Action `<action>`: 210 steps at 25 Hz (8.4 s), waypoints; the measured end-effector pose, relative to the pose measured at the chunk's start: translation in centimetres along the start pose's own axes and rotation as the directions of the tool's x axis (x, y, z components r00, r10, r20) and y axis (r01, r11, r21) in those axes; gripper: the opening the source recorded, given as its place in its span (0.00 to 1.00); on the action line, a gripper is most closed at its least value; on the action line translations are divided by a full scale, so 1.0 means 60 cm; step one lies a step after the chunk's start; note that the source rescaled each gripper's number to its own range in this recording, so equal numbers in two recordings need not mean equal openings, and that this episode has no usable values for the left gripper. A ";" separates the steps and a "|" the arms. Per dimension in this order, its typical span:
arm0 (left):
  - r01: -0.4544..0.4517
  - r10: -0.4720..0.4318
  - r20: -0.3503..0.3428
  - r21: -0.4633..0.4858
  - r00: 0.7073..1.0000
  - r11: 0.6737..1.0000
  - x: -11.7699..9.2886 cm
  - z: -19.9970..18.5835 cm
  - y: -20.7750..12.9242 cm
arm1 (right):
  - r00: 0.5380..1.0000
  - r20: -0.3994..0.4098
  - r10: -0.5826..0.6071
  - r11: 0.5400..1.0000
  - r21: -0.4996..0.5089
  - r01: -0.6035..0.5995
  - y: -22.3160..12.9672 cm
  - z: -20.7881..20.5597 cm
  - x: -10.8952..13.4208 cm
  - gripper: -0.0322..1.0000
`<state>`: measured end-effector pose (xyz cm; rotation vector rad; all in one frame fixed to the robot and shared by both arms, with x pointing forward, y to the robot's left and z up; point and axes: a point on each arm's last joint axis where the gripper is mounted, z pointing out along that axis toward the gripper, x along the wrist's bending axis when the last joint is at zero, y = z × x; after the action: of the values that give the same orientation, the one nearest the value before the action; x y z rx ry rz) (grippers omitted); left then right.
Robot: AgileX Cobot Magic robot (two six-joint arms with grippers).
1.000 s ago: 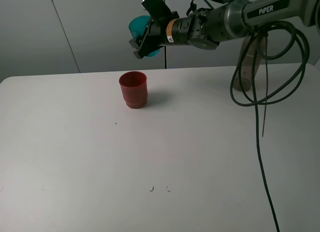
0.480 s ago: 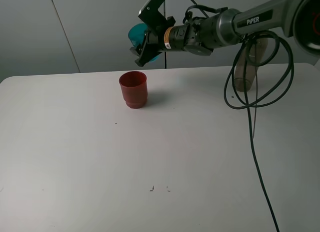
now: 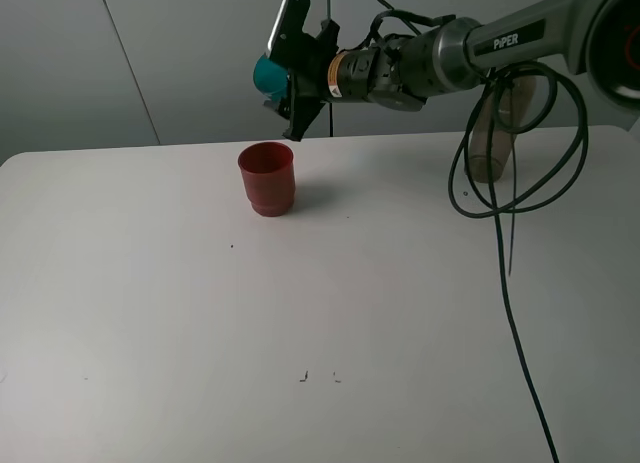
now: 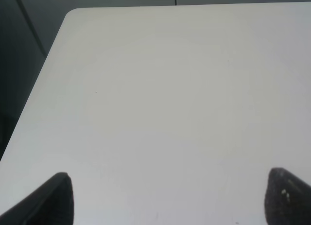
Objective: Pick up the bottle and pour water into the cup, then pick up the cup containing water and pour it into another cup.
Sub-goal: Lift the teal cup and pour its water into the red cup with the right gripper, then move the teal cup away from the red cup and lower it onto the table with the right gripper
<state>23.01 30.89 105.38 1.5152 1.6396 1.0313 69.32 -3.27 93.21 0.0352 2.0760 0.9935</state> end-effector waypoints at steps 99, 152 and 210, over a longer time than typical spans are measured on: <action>-0.001 0.001 0.000 0.000 1.000 1.000 0.000 0.000 0.000 | 0.298 0.095 -0.950 0.295 -0.040 0.955 0.023 0.001 0.007 0.13; -0.001 0.001 0.000 0.000 1.000 1.000 0.000 0.000 0.000 | 0.542 0.273 0.795 0.537 0.101 -0.838 -0.106 -0.310 0.055 0.13; 0.000 0.000 0.000 0.000 1.000 1.000 0.000 0.000 0.000 | 0.506 0.407 0.761 0.569 -0.043 -0.821 -0.241 -0.283 0.182 0.13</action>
<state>23.01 30.89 105.38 1.5148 1.6399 1.0311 54.75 -20.30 82.48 1.3001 1.7173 1.2041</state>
